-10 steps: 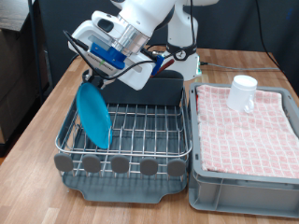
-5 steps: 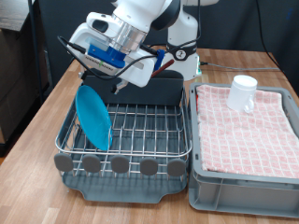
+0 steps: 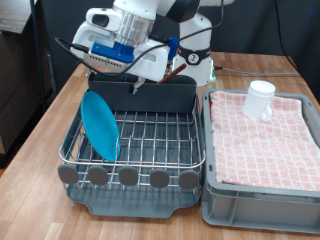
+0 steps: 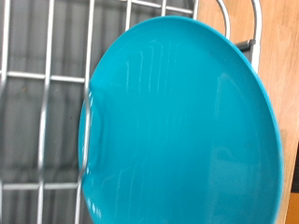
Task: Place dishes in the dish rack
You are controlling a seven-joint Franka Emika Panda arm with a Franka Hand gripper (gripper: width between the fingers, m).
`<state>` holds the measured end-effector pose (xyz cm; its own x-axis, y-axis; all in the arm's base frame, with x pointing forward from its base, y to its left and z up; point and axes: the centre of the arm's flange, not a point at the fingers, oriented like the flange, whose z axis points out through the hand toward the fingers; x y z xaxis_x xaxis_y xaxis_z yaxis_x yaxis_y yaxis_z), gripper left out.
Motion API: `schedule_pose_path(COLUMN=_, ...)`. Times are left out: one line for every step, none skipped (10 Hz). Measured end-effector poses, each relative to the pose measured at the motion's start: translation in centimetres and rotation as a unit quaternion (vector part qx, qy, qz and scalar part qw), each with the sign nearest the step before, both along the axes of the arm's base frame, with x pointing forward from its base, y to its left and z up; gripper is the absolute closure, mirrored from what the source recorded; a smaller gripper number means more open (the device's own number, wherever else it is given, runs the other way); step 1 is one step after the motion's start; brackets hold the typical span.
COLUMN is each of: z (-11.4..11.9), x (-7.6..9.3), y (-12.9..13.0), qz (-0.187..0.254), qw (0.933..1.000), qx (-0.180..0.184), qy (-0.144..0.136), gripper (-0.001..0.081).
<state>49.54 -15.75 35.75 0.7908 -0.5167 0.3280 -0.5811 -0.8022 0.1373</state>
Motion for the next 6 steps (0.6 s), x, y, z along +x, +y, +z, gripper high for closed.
schedule_pose_path(z=1.2, x=-0.2, y=0.0, qz=0.001, qw=1.0000, qx=0.004, qy=0.005, gripper=0.0003)
schedule_pose_path(z=2.4, x=-0.4, y=0.1, qz=0.010, qw=0.9999, qx=0.002, qy=0.007, gripper=0.0003)
schedule_pose_path(z=3.1, x=-0.6, y=0.3, qz=0.018, qw=0.9998, qx=0.001, qy=0.010, gripper=0.0003)
schedule_pose_path(z=3.0, x=-0.6, y=0.2, qz=0.016, qw=0.9998, qx=0.001, qy=0.011, gripper=0.0003)
schedule_pose_path(z=2.7, x=-0.7, y=0.3, qz=0.002, qw=0.9995, qx=0.015, qy=0.027, gripper=0.0003)
schedule_pose_path(z=2.9, x=-0.7, y=0.7, qz=-0.009, qw=0.9984, qx=0.026, qy=0.049, gripper=0.0003)
